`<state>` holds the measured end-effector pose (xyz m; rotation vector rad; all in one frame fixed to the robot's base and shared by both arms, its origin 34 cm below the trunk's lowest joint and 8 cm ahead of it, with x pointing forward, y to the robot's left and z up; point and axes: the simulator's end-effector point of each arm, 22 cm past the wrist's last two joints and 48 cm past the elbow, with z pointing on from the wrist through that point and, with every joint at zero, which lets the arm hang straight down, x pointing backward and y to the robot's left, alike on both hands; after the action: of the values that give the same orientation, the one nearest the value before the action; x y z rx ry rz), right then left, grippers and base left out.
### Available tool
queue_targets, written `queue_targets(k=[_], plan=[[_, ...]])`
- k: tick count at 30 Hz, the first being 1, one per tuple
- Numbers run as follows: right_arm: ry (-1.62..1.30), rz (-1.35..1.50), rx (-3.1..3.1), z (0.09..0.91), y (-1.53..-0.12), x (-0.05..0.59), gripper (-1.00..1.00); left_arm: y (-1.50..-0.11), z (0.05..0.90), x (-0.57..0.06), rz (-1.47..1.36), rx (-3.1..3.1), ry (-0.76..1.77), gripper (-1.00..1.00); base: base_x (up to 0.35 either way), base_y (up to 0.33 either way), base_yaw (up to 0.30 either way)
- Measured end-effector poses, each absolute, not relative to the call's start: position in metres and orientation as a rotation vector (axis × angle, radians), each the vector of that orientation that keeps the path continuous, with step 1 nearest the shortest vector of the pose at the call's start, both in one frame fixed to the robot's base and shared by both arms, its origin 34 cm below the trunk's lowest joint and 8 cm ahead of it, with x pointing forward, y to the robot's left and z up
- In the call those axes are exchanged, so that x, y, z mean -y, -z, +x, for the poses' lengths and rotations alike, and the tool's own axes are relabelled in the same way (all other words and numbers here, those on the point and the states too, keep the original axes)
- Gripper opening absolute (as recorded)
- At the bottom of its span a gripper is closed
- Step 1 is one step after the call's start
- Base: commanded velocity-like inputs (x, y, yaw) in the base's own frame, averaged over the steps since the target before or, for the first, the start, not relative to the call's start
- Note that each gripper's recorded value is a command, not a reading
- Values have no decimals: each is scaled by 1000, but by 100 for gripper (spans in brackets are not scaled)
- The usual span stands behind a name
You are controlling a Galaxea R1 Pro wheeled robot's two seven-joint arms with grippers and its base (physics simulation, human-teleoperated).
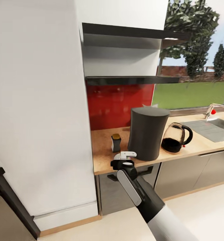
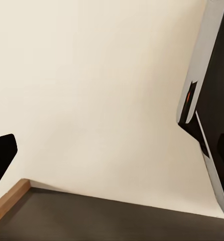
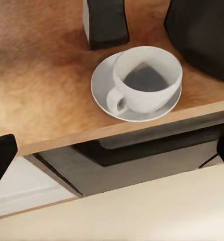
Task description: Set up a coffee station on the kitchen countertop: keep the coffee maker on the countertop, move the bottle of coffee from the kitchen shelf to the counter next to the coffee maker, place a paper coffee filter on top of the coffee maker, put the saucer next to the coffee maker with the coffee cup on the saucer, and place the electric kettle next to the coffee maker.
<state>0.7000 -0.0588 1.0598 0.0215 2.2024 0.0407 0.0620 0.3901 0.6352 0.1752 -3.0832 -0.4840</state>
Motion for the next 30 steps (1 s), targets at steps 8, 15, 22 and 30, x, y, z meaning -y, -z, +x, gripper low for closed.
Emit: queue_targets(k=[8,15,22,30], plan=[[-3,10,-2249,696,-1037,64,100,-635,66,-390,174,3091,485,100,-39,5,0],[47,31,-2434,661,-949,75,100,-635,66,-388,177,3091,482,100,0,0,0],[15,46,-2556,622,-901,70,100,-634,67,-386,177,3093,478,100,0,0,0],[138,90,-2824,519,-747,134,100,-633,76,-381,184,3112,472,100,0,0,0]])
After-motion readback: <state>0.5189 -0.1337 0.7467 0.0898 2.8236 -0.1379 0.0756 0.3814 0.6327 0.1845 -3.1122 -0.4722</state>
